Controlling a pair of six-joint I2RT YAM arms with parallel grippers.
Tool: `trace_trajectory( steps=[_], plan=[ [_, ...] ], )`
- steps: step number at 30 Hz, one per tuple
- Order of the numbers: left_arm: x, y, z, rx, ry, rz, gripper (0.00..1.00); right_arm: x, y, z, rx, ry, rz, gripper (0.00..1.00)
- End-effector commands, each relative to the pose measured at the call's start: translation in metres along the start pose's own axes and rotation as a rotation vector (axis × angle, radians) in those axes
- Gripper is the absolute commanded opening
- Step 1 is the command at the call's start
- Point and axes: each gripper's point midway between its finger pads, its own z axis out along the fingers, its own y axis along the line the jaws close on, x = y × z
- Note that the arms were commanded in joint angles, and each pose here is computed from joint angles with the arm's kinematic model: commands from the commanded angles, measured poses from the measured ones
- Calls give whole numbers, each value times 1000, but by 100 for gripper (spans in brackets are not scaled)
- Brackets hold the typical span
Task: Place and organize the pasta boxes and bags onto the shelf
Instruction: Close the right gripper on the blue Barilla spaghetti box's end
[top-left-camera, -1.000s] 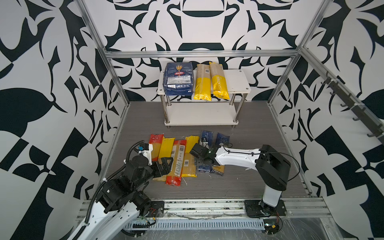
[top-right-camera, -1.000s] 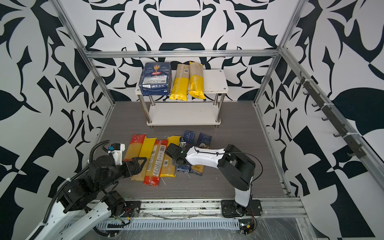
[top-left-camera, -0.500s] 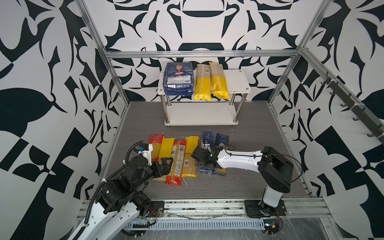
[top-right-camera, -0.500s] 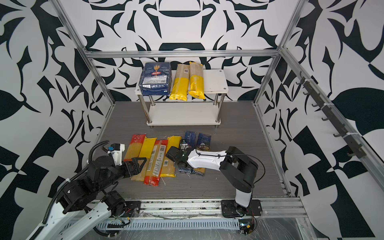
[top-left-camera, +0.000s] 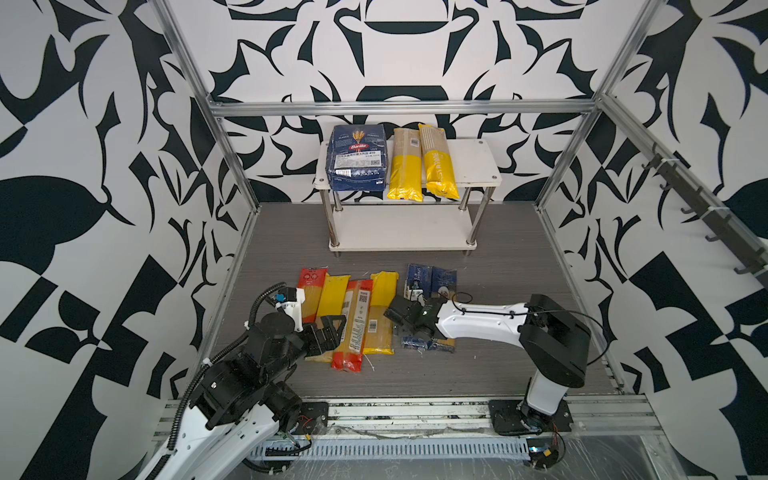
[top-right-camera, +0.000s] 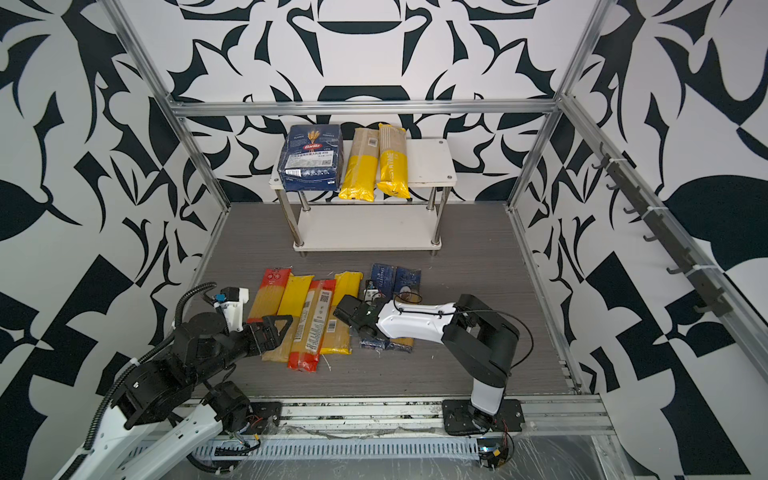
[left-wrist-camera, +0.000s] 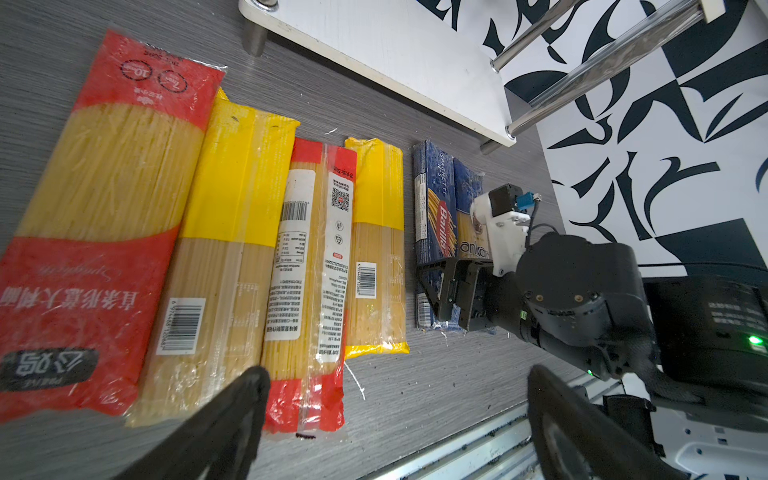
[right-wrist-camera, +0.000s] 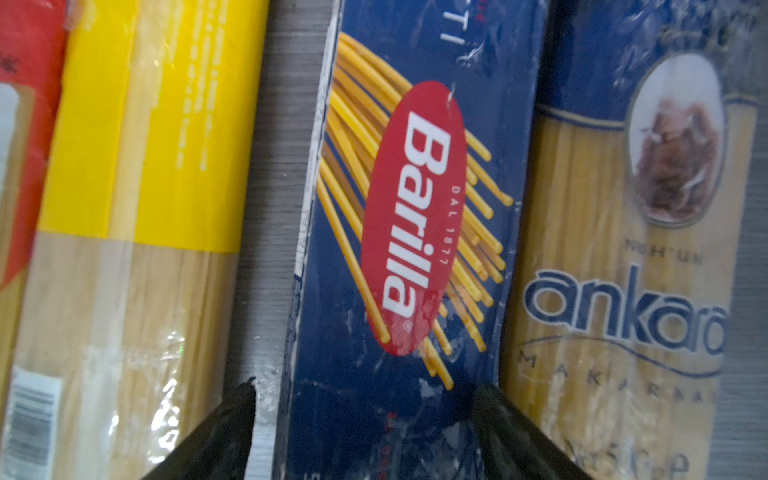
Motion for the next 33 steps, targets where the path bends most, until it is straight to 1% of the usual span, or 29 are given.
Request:
trace_trajectory(
  steps=[1, 6, 12, 16, 23, 25, 28, 30, 32, 33],
  plan=[
    [4, 5, -2, -14, 10, 5, 100, 48, -29, -4, 100, 151, -23, 85],
    [2, 5, -2, -21, 2, 5, 99, 54, -33, -19, 80, 133, -10, 85],
    [0, 6, -4, -34, 1, 8, 99, 49, -34, -39, 54, 70, -12, 85],
    [-4, 7, -7, -42, -15, 8, 100, 49, -32, -46, 40, 58, -17, 85],
    [-4, 6, -8, -47, -9, 5, 99, 58, -22, -44, 18, 71, -33, 85],
    [-4, 6, -8, -46, -7, 1, 100, 60, -20, -41, 13, 77, -31, 86],
    [-4, 5, -8, -42, -6, -1, 100, 68, -12, -34, -33, 103, -17, 86],
    [-4, 5, -9, -44, -4, -3, 99, 71, -12, -28, -28, 112, -9, 86],
    [-4, 6, -10, -46, -3, -4, 100, 74, -12, -22, -22, 126, -12, 100],
    [-4, 5, -10, -46, -2, -3, 99, 76, -11, -19, -20, 133, -8, 100]
  ],
)
